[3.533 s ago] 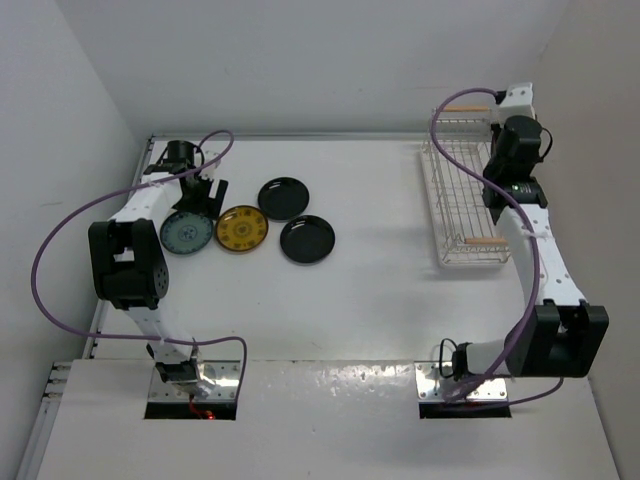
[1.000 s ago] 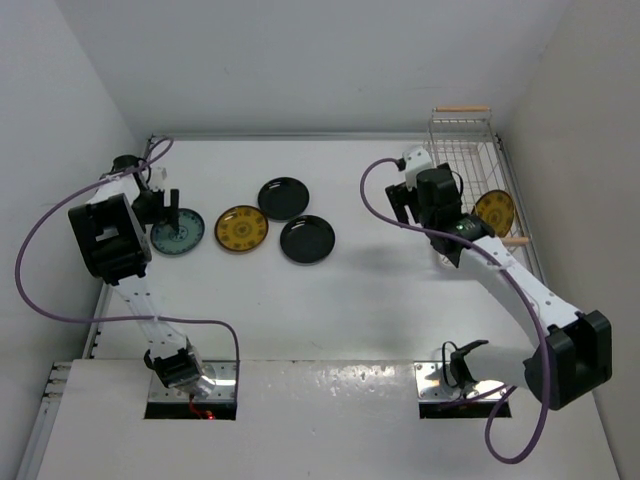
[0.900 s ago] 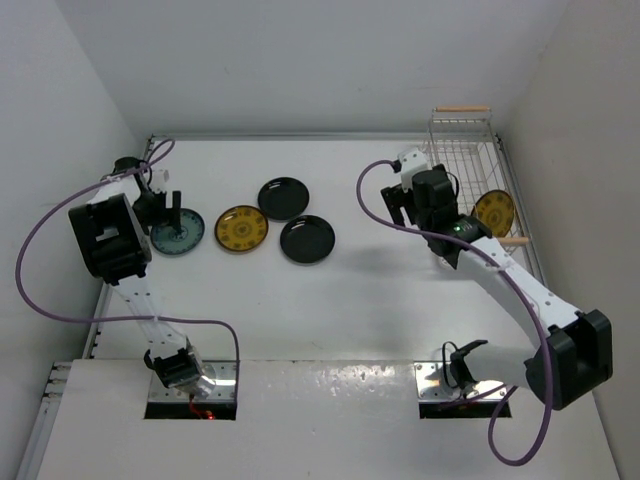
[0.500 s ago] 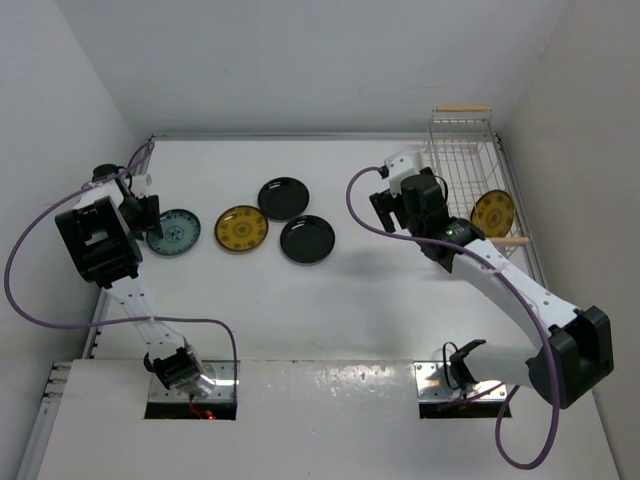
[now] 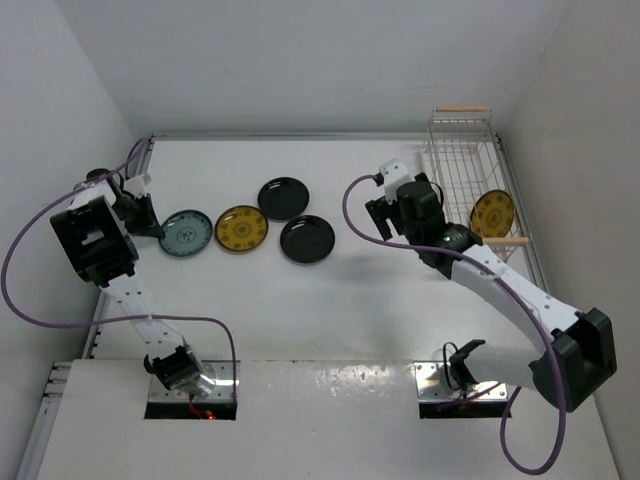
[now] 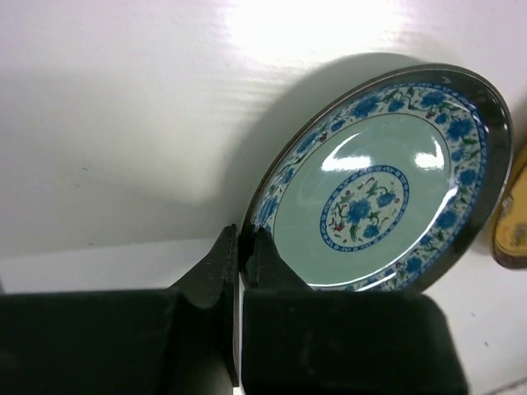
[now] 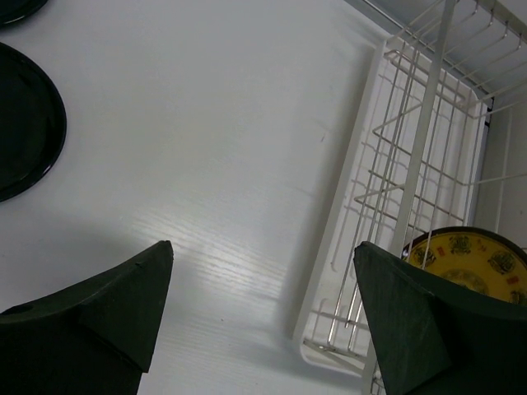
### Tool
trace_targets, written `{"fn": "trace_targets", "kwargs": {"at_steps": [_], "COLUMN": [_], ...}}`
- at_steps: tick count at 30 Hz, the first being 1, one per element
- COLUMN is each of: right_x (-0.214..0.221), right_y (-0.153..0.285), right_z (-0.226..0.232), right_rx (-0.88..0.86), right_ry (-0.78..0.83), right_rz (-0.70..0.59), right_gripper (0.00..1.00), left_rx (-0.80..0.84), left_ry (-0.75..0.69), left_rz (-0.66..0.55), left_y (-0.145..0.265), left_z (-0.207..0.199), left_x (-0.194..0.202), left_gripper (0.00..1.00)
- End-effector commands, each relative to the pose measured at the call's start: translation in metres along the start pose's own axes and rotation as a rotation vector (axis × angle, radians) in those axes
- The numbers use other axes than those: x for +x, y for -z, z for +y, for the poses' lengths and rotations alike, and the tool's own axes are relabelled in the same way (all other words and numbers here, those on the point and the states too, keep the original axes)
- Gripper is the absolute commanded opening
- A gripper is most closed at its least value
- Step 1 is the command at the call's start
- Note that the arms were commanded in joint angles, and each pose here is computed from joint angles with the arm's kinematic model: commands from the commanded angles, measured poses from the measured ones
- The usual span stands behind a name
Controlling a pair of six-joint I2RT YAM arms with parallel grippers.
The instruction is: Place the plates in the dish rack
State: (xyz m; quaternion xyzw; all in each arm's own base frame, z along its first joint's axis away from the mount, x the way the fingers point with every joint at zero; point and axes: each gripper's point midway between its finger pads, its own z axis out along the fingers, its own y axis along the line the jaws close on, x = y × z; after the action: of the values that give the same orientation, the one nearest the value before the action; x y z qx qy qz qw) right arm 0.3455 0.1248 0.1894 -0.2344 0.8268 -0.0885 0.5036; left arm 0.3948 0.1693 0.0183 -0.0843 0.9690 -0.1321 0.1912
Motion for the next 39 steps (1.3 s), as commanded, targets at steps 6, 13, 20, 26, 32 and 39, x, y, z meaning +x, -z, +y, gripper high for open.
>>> {"fn": "trace_targets", "kwargs": {"at_steps": [6,13,20,26,32,39], "right_x": [-0.024,-0.053,-0.109,-0.143,-0.145,-0.143], "right_y": [0.007,0.007,0.007,0.0,-0.021,-0.025], "right_z": [0.037,0.091,0.101,0.129,0.147,0.173], "right_rx": [-0.211,-0.482,-0.57,-0.717,-0.751,-0.855], "right_ry": [-0.092,-0.254,-0.417,-0.525,-0.582,-0.644], "right_rz": [-0.108,-0.157,-0.305,-0.336,-0.303,-0.263], "right_gripper": [0.83,0.81,0.82,0.9,0.88,0.43], "left_rx": [0.162,0.187,0.404,0.686,0.784,0.803], "left_ry": [-0.241,-0.522,-0.763,-0.857,-0.896,-0.901], "left_rz": [-0.213,-0.385,-0.46,-0.324,-0.286,-0.261], "left_y": [0.084,0.151,0.183,0.16,0.161,0.157], "left_z": [-0.074,-0.17,-0.274,-0.354,-0.386,-0.395], "left_x": [-0.057,-0.09,-0.072,-0.017,0.002,0.009], "left_gripper": [0.0,0.0,0.0,0.0,0.0,0.0]}}
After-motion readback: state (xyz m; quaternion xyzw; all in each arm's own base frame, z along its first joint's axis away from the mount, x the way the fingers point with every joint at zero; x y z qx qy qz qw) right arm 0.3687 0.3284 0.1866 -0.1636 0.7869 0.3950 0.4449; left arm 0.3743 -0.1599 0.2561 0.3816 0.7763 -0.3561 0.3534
